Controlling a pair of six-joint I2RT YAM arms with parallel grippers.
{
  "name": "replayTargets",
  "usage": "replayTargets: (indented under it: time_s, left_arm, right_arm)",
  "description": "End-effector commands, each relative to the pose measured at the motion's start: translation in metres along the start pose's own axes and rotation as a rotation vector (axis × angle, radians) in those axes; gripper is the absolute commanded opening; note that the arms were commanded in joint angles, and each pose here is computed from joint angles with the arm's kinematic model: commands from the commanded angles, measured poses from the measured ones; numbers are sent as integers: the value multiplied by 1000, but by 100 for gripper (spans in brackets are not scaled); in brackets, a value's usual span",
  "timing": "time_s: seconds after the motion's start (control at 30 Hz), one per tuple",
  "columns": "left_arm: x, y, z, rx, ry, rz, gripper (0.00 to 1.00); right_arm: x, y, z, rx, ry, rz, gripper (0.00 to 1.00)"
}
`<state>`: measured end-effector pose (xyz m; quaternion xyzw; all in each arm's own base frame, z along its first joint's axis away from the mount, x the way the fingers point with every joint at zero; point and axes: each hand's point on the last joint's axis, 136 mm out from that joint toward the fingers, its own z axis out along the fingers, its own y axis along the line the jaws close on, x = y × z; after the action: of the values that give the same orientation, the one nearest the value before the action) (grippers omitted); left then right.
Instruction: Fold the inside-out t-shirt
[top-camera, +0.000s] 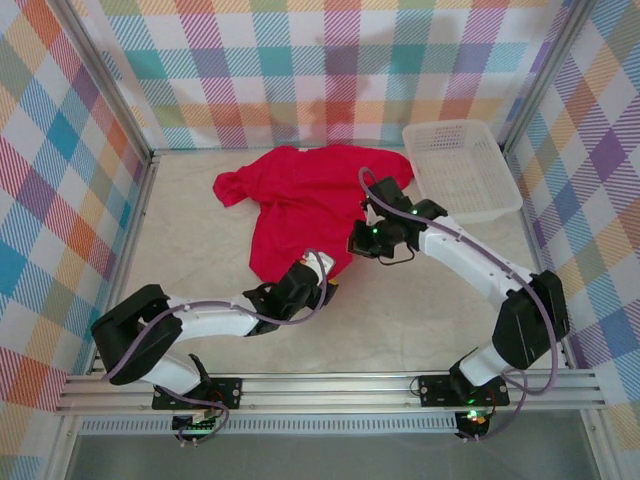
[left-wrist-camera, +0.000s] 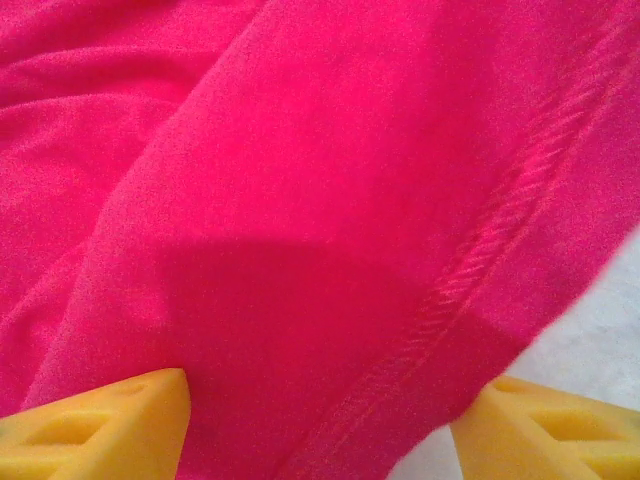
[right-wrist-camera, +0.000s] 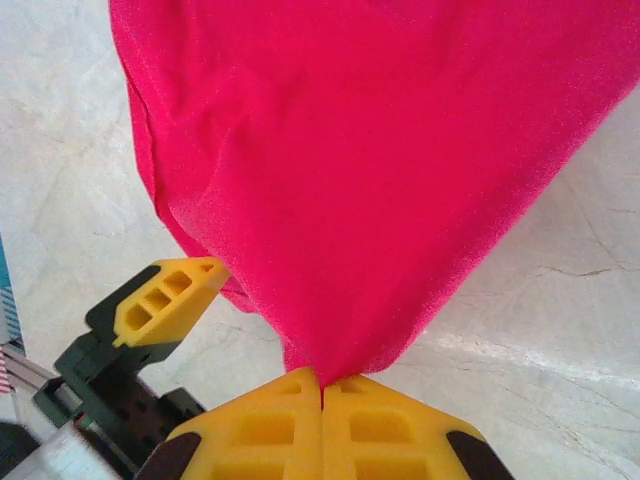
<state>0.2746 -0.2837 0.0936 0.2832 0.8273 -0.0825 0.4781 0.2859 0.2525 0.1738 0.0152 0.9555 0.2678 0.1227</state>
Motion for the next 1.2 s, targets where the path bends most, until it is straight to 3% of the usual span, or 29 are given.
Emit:
replayTargets:
  time_s: [0.0,0.23,0.33,0.5,0.6,0.73,0.9,1.07,1.17]
  left_arm:
    - [-25,24,1,-144,-77,-5,60]
    - [-28,80,-19,-277,-76,-108,49]
    - [-27,95,-30,-303,-74,-143,39]
    - [-16,120,-39,-360,-46,-228,0]
    - [-12,133,-46,-405,-31,-311,0]
    - [-21,129,-52,-354,16,-335,0]
    - [-70,126,-94,-275,52,-335,0]
    - [-128,137,-150,-247,-60,-374,0]
    - [-141,135,-160,-212,-72,-390,0]
  right_arm:
    - [-8,13,-32,-42,-55,-8,0]
    - [-15,-4,-47,2,-80,-1,0]
    - [-16,-8,-47,18,-74,-2,0]
    - [-19,-8,-46,16,-77,-2,0]
    - [-20,-10,-47,18,-81,-3,0]
    - [-23,-10,-53,17,-92,-23,0]
    - [-28,-9,-92,70,-155,-87,0]
    - [-32,-7,-145,89,-270,-117,0]
    - [-34,-14,-151,110,-294,-112,0]
